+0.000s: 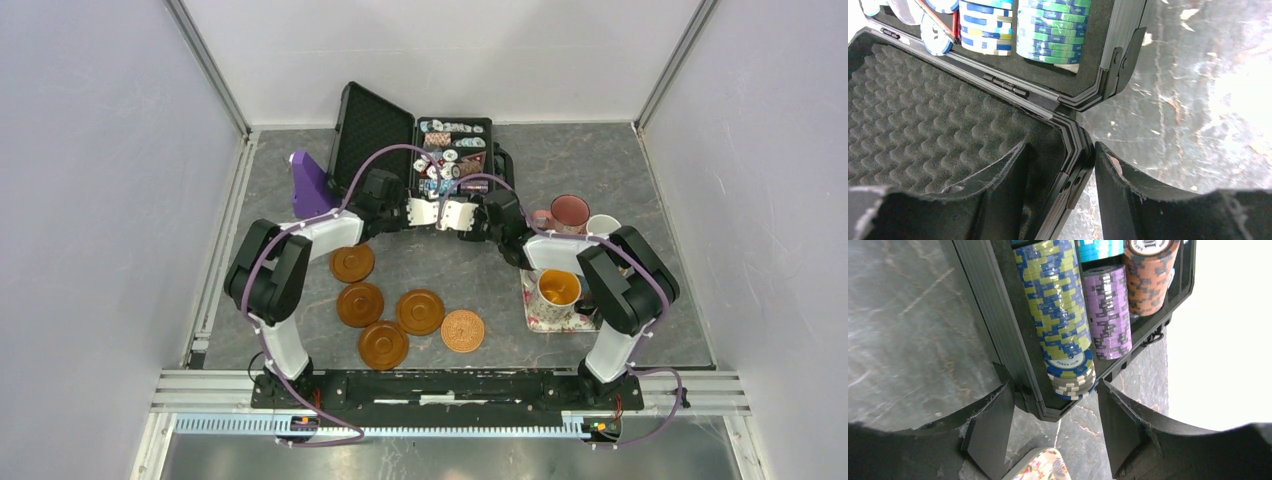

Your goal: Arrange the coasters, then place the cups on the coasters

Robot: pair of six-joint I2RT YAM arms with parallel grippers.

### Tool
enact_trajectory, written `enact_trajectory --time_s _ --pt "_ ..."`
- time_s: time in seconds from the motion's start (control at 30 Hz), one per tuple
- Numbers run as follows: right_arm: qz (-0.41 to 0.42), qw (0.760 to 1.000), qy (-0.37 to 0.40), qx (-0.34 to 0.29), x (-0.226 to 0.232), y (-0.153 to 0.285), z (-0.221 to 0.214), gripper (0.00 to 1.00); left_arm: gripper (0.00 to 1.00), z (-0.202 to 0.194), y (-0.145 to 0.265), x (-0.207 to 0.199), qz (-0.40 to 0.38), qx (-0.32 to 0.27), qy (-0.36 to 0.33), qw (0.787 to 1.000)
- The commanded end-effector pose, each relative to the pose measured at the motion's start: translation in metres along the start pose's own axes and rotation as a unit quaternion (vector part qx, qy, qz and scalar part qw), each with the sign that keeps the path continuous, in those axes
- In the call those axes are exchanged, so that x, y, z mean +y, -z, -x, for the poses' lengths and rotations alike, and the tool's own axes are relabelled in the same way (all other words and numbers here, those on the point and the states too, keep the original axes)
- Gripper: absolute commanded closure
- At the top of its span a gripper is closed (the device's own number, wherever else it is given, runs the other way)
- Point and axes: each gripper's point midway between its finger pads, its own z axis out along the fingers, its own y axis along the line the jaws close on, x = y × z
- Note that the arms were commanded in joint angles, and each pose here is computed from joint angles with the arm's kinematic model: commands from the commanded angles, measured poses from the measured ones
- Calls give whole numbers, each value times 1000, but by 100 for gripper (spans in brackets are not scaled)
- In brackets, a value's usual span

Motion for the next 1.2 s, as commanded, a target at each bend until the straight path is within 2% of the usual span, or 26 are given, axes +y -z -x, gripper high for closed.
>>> enact_trajectory --time_s 0.0,0.37,0.57,0.73,0.93,0.97,1.17 --pt "-98 995 -10 15 -67 -7 -2 34 44 16 10 105 168 -30 24 985" --pt "-106 994 -15 16 -80 -27 -2 33 40 -3 2 138 196 -15 34 980" --pt "-110 993 -30 1 -94 -22 12 31 31 7 20 145 192 -31 60 979" --pt "-97 994 -48 -35 -109 8 41 22 21 31 59 146 158 -63 122 978" --pt "-48 990 -79 -110 -105 62 81 9 11 62 122 112 80 -110 179 974" --pt "-38 988 -86 -123 -104 71 87 8 7 66 132 107 68 -115 187 973" --pt "29 978 -114 -175 -81 117 106 6 3 59 187 55 6 -93 233 968"
